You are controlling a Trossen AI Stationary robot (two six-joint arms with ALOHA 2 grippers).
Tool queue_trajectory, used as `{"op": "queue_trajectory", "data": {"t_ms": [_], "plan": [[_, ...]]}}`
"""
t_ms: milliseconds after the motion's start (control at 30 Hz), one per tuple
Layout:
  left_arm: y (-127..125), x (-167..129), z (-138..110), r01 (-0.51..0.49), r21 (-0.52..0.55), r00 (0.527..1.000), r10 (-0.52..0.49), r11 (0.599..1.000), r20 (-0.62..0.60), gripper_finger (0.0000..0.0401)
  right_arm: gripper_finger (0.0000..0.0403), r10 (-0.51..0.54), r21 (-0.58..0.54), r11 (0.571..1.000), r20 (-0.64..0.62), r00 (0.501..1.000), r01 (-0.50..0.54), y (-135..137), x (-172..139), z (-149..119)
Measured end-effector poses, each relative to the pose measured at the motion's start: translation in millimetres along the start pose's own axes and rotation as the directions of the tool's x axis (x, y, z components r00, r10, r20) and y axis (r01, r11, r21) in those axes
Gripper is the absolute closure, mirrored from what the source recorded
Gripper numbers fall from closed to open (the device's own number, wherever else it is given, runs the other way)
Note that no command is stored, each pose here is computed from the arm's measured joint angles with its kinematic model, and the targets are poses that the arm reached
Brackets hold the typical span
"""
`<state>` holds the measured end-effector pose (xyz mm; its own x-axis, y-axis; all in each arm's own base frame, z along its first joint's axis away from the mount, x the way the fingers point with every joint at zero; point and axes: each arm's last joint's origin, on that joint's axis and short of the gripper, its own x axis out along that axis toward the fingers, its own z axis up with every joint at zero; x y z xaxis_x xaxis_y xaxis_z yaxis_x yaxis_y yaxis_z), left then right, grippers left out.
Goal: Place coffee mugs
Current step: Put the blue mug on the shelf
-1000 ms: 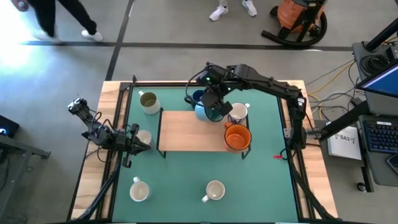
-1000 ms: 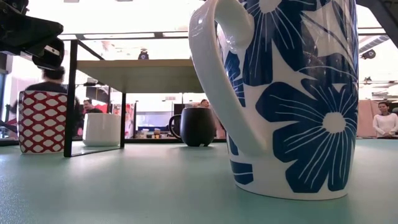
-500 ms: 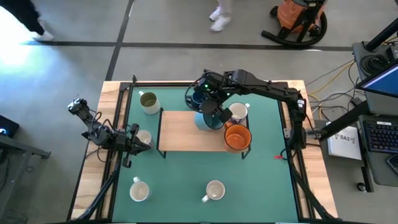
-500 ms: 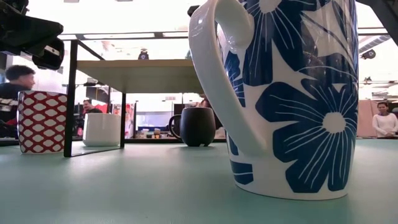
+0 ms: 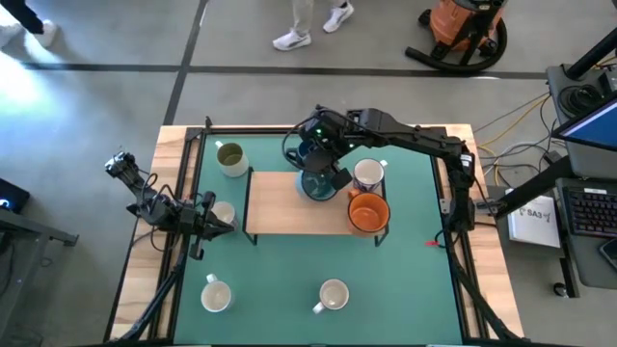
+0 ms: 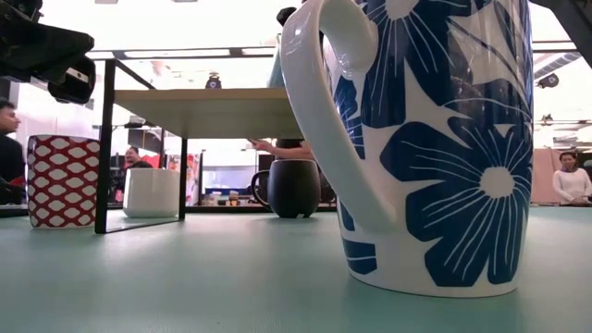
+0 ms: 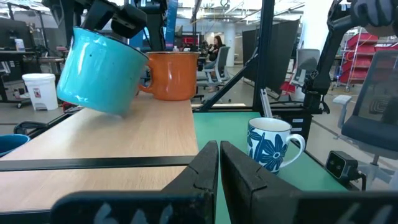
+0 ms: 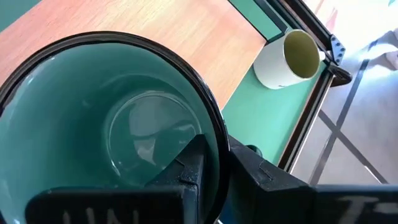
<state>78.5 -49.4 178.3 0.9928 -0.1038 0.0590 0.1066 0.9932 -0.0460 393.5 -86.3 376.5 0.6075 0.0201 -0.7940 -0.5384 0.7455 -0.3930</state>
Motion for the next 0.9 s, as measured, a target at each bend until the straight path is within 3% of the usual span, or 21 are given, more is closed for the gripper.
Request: {"op": "queue_trajectory", "data": {"t_ms": [300, 500, 900], "plan": [[0, 0, 0, 0.000, 0.000, 1.000, 0.000, 1.000, 0.000, 0.0401, 0.0370, 0.014, -0.023, 1.000, 0.007, 1.000, -0.014, 1, 2, 0], [0, 0, 0, 0.000, 0.000, 1.000, 0.000, 1.000, 0.000, 0.0401, 0.0378, 0.027, 0.031, 0.999, 0.018, 0.999, -0.028, 2, 5, -1], [0, 0, 0, 0.000, 0.000, 1.000, 0.000, 1.000, 0.000, 0.0401, 0.0309, 0.015, 0.020, 1.000, 0.030, 0.999, -0.016, 1, 11, -1]]}}
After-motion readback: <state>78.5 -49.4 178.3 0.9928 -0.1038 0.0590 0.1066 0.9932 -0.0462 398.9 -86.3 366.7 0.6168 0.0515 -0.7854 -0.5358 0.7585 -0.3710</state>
